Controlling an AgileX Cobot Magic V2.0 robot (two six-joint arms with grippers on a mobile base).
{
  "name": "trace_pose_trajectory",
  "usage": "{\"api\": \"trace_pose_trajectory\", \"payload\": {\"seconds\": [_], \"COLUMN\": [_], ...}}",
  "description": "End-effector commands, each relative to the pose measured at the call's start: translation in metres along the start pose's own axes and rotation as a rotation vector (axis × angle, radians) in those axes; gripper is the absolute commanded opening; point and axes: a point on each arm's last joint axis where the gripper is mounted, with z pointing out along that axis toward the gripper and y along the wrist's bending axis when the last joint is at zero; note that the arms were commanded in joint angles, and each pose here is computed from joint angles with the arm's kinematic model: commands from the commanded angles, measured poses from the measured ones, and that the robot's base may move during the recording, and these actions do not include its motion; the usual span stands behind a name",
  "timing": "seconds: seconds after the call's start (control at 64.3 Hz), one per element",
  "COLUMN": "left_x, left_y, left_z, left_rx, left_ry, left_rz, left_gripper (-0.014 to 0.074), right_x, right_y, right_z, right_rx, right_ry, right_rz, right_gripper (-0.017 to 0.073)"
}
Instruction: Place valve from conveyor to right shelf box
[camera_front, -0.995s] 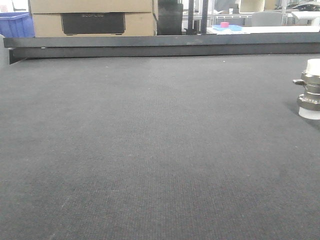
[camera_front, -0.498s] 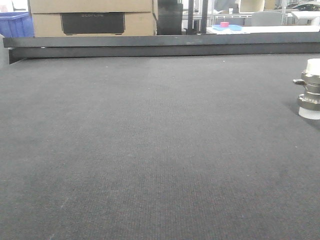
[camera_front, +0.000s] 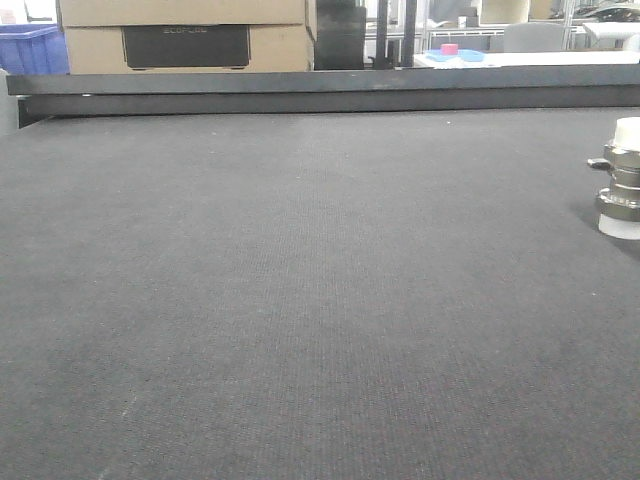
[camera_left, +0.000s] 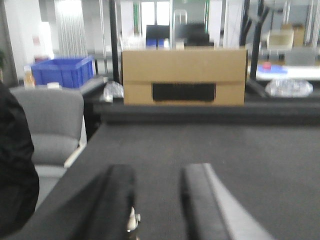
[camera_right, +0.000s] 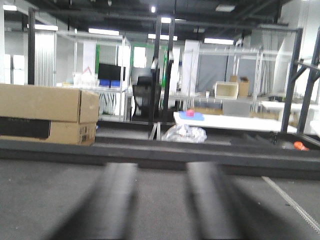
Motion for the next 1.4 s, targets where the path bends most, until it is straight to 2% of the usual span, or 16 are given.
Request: {"api": "trace_pose_trajectory", "payload": {"seconds": [0.0, 0.047, 0.14, 0.202, 0.327, 0.435, 0.529, 0.684, 0.747, 0.809, 0.933, 1.182, 1.384], "left_x": [-0.012, -0.018, -0.025, -0.032, -0.041, -0.048, -0.051, -0.052, -0.051, -0.051, -0.051, -0.051, -0.051], "left_y": [0.001, 0.001, 0.001, -0.001, -0.006, -0.008, -0.009, -0.009, -0.009, -0.009, -0.009, -0.009, -0.009], "left_z": [0.014, 0.022, 0.039, 0.047, 0.06, 0.07, 0.076, 0.08, 0.08, 0.079, 0.079, 0.079, 0.08], "left_rx": [-0.005, -0.002, 0.008, 0.024, 0.07, 0.084, 0.073, 0.072, 0.072, 0.072, 0.072, 0.072, 0.072], "left_ry": [0.102, 0.163, 0.261, 0.277, 0.345, 0.404, 0.437, 0.455, 0.459, 0.464, 0.467, 0.467, 0.469], "left_rz": [-0.008, -0.016, -0.029, -0.03, -0.067, -0.068, -0.12, -0.121, -0.121, -0.12, -0.12, -0.12, -0.12], "left_gripper": [0.0382, 0.0456, 0.057, 0.0602, 0.0598, 0.0598, 0.0598, 0.0598, 0.0598, 0.0598, 0.0598, 0.0598, 0.0598], "right_x": [-0.009, -0.01, -0.008, -0.006, -0.012, -0.018, -0.028, -0.028, -0.023, -0.011, 0.013, 0.081, 0.135], "right_y": [0.0, -0.001, -0.001, -0.002, -0.002, -0.001, 0.0, 0.001, 0.002, 0.002, 0.002, 0.003, 0.004], "right_z": [0.022, 0.034, 0.056, 0.072, 0.106, 0.143, 0.172, 0.211, 0.226, 0.242, 0.269, 0.303, 0.322], "right_rx": [-0.003, -0.005, -0.003, 0.001, -0.01, -0.036, -0.058, -0.091, -0.114, -0.137, -0.156, -0.187, -0.198], "right_ry": [0.061, 0.1, 0.153, 0.166, 0.286, 0.488, 0.627, 0.86, 0.959, 1.062, 1.174, 1.347, 1.43], "right_rz": [0.002, 0.003, -0.001, -0.002, -0.001, 0.002, 0.002, 0.003, -0.016, -0.031, -0.037, -0.04, -0.043], "right_gripper": [0.0446, 0.0568, 0.057, 0.057, 0.057, 0.057, 0.057, 0.057, 0.057, 0.057, 0.057, 0.057, 0.057]}}
